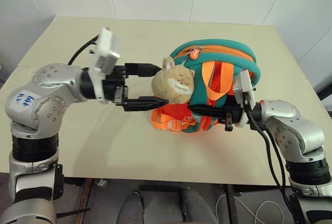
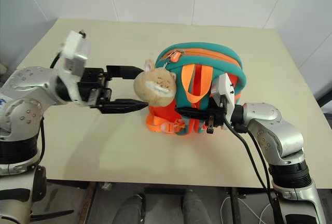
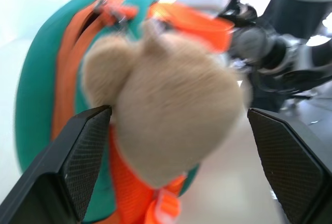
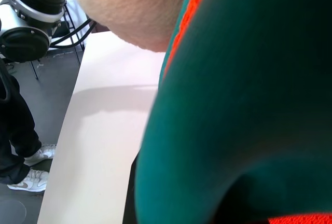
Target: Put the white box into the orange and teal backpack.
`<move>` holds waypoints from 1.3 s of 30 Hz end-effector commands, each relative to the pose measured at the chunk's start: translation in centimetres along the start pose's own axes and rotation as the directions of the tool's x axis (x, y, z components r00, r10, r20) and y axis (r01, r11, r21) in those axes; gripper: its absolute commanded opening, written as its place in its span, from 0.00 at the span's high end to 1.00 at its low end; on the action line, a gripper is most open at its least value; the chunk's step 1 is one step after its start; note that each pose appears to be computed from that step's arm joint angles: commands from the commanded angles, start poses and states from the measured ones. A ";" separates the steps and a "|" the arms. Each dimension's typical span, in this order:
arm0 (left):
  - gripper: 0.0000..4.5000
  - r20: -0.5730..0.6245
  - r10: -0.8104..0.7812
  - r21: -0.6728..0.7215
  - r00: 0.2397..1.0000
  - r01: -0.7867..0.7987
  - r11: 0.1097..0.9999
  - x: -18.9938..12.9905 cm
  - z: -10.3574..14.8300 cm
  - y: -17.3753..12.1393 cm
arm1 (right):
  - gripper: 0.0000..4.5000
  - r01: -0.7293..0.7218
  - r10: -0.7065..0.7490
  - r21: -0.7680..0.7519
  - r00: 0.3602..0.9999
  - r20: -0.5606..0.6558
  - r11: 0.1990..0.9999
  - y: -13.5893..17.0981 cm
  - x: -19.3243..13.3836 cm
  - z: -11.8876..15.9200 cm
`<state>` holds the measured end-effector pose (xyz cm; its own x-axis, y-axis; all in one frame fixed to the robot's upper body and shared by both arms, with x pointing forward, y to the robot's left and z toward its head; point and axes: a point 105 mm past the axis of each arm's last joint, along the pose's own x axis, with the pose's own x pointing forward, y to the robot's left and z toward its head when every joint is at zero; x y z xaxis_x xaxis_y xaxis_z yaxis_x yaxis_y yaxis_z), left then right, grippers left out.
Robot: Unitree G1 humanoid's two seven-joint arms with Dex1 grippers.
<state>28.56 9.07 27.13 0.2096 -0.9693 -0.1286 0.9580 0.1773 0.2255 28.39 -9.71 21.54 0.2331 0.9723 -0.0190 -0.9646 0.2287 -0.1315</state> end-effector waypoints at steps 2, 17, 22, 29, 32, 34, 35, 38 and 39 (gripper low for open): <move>0.20 -0.006 0.047 0.021 0.999 -0.047 0.999 0.2 0.2 0.8 | 1.00 -0.007 0.008 -0.038 1.000 0.021 0.999 0.2 0.0 0.8; 0.95 0.031 0.141 -0.064 0.990 -0.139 0.988 -2.4 2.5 2.5 | 1.00 -0.016 0.019 -0.027 0.994 0.107 1.000 1.3 -0.7 0.9; 0.96 -0.083 0.264 -0.116 0.961 -0.273 0.955 -4.7 0.8 4.9 | 1.00 -0.011 0.014 -0.021 0.994 0.109 1.000 1.6 -0.8 0.8; 0.96 -0.260 0.313 -0.149 0.913 -0.359 0.922 -6.7 -3.1 6.8 | 1.00 -0.009 0.010 -0.015 0.994 0.107 1.000 1.9 -0.9 0.6; 0.96 -0.306 0.282 -0.164 0.909 -0.342 0.925 -6.5 -4.8 7.0 | 1.00 -0.009 0.010 -0.013 0.994 0.108 1.000 2.0 -0.9 0.7; 0.96 -0.335 0.243 -0.180 0.910 -0.315 0.932 -6.0 -6.0 6.9 | 1.00 -0.009 0.010 -0.012 0.994 0.109 1.000 2.1 -0.9 0.7; 0.96 -0.351 0.224 -0.189 0.909 -0.303 0.934 -5.8 -6.6 6.8 | 1.00 -0.009 0.010 -0.012 0.994 0.109 1.000 2.1 -0.9 0.7; 0.96 -0.416 0.164 -0.206 0.894 -0.268 0.941 -4.9 -9.0 6.4 | 1.00 -0.009 0.010 -0.011 0.994 0.111 1.000 2.1 -0.9 0.7; 0.96 -0.437 0.148 -0.210 0.887 -0.261 0.942 -4.6 -9.8 6.3 | 1.00 -0.009 0.010 -0.011 0.994 0.111 1.000 2.1 -0.8 0.7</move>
<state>35.32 16.16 20.64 0.4181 -0.7812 -0.4636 0.8880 0.4591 0.0274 26.74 -9.98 20.89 0.2252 0.9725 0.0594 -0.9676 0.2303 -0.1032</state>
